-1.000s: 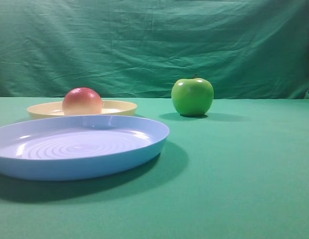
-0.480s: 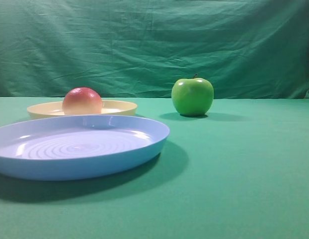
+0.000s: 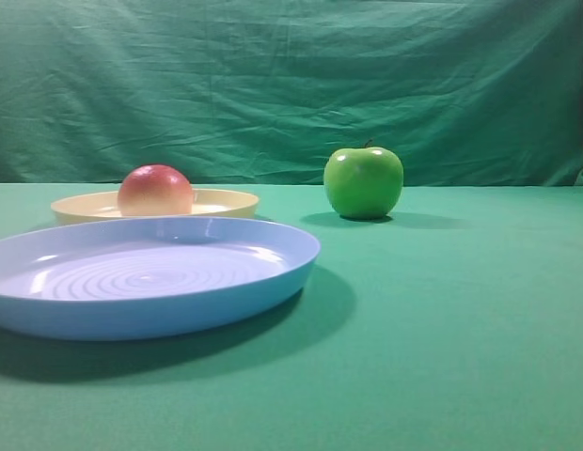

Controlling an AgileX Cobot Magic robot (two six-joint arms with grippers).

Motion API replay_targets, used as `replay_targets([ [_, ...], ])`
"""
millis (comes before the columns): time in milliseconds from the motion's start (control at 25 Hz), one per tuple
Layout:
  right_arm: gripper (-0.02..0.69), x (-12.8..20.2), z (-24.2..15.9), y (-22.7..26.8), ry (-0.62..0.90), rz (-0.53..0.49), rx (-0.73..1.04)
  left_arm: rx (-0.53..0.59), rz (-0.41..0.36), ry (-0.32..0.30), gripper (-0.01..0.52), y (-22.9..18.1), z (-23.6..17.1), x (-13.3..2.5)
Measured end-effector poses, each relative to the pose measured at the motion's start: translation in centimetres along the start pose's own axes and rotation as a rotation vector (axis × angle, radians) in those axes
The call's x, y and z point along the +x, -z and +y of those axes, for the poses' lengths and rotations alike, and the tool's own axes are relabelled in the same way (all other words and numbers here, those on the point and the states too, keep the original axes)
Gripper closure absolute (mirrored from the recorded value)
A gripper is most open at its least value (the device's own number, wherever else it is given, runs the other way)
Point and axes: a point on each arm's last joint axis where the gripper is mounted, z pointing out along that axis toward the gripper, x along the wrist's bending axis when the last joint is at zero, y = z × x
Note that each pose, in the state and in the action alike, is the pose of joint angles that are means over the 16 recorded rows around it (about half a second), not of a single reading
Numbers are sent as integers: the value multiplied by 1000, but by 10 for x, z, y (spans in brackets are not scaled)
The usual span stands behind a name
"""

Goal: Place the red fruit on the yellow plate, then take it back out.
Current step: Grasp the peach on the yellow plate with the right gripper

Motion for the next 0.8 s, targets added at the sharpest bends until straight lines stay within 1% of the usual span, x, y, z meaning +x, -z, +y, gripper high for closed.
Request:
replay_targets([
  [360,662,33,59,-88,144,184,89,0,0,-1,514,0,0,0],
  [520,631,44,76,-127,188,246,101,0,0,-1,514,0,0,0],
  [640,561,50,85,-154,227,284,94,0,0,-1,514,0,0,0],
  [800,407,58,92,-184,276,316,71,0,0,-1,514,0,0,0],
])
